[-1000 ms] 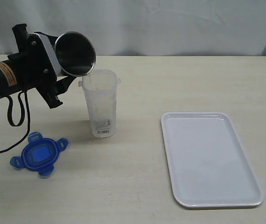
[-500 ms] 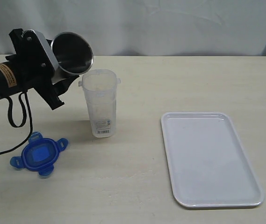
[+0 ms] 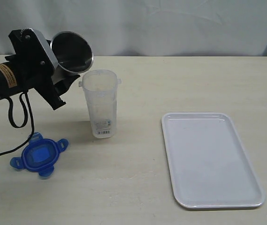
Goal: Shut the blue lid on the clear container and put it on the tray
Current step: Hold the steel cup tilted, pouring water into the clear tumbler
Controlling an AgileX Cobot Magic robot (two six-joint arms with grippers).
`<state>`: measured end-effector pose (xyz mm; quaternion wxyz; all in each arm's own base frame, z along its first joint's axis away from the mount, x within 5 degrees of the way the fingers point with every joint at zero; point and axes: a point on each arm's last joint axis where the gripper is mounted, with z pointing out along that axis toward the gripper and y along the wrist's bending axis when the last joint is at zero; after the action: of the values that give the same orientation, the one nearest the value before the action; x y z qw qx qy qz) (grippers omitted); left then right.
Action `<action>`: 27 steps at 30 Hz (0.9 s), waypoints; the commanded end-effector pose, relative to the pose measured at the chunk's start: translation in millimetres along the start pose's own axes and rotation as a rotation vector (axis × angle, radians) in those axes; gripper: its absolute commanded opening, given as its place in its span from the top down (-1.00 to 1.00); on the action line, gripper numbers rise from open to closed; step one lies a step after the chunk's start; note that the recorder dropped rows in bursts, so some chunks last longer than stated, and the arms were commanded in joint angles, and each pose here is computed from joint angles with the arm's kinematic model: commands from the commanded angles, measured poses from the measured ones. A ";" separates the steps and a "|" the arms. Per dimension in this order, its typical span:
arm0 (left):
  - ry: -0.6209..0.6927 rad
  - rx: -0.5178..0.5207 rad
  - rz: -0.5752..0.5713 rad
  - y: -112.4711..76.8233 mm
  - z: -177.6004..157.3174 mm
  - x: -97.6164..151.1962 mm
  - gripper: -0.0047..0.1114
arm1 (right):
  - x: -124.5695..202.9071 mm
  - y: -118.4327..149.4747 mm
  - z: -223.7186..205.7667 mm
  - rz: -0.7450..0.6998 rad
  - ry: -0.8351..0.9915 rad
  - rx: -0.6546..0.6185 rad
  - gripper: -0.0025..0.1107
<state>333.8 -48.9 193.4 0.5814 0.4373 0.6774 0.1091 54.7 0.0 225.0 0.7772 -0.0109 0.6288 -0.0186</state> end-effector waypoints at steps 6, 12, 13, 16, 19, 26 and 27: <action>-0.085 -0.057 0.149 6.9 -2.4 -12.8 0.92 | 0.2 -0.1 -0.4 0.007 -0.005 0.003 0.89; -0.084 -0.058 0.179 6.9 -2.4 -12.8 0.92 | 0.2 -0.1 -0.4 0.007 -0.005 0.003 0.89; -0.084 -0.058 0.179 6.9 -2.4 -12.8 0.92 | 0.2 -0.1 -0.4 0.007 -0.005 0.003 0.89; -0.084 -0.059 0.196 6.9 -2.4 -12.8 0.92 | 0.2 -0.1 -0.4 0.007 -0.005 0.003 0.89; -0.083 -0.060 0.208 6.9 -2.4 -12.8 0.92 | 0.2 -0.1 -0.4 0.007 -0.005 0.003 0.89; -0.082 -0.061 0.248 6.9 -2.4 -12.8 0.92 | 0.2 -0.1 -0.4 0.007 -0.005 0.003 0.89; -0.082 -0.062 0.255 6.9 -2.4 -12.8 0.92 | 0.2 -0.1 -0.4 0.007 -0.005 0.003 0.89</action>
<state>333.9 -49.3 194.2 0.5691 0.5115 0.6195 0.1751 54.7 0.0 225.0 0.7772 -0.0109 0.6288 -0.0186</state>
